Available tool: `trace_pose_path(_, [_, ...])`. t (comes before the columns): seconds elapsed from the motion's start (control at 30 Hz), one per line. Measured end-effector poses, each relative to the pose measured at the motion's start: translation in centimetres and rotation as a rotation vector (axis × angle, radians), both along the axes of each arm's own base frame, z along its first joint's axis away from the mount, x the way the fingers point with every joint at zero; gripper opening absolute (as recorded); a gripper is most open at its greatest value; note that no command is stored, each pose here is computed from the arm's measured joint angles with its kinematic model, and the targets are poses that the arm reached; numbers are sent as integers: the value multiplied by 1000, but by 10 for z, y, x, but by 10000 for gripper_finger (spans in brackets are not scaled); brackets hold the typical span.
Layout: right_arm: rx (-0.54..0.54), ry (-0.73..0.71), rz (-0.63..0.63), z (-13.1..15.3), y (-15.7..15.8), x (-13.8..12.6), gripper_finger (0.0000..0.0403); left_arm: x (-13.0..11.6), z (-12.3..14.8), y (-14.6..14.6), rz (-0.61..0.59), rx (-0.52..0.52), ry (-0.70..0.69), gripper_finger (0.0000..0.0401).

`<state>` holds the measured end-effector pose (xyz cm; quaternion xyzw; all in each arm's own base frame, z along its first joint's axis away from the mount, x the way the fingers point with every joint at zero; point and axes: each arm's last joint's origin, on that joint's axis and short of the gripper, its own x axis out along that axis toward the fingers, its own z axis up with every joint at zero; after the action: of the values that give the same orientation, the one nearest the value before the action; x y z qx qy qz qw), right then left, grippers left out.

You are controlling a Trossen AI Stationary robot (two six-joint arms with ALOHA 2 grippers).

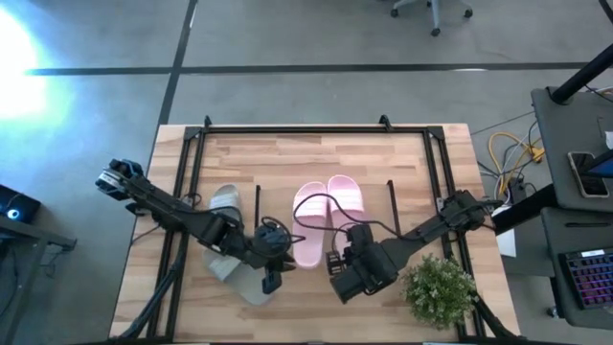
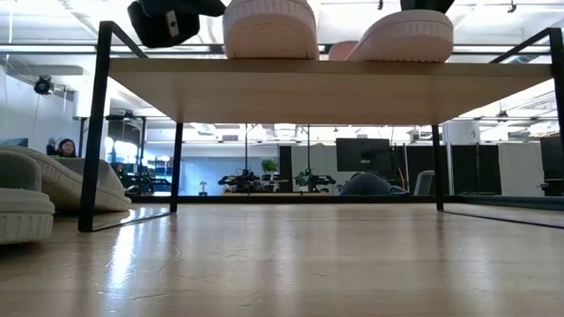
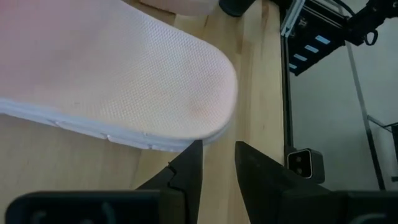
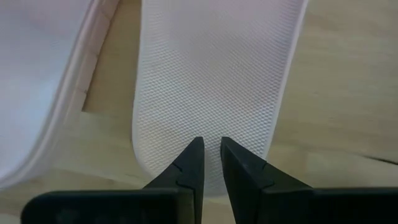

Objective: Pick and place slides into the shelf
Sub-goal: Put the pink slide on the shelf

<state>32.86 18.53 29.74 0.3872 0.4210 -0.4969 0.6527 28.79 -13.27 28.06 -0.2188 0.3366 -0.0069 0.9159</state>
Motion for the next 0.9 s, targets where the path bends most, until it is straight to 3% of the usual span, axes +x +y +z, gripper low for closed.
trace_pose_path(0.43, [-22, -54, -8, 8, 1, -2, 49, 7, 17, 12, 24, 46, -58, 82])
trace_pose_path(0.6, [-39, -120, -1, 23, 1, -6, 49, 1, 21, 15, 23, 88, 8, 82])
trace_pose_path(0.77, [-51, -192, 2, 36, 6, -16, 49, -16, 22, 25, 119, 146, 81, 82])
trace_pose_path(0.9, [-64, -186, -24, 31, 5, -18, 49, -20, 16, 31, 161, 153, 120, 82])
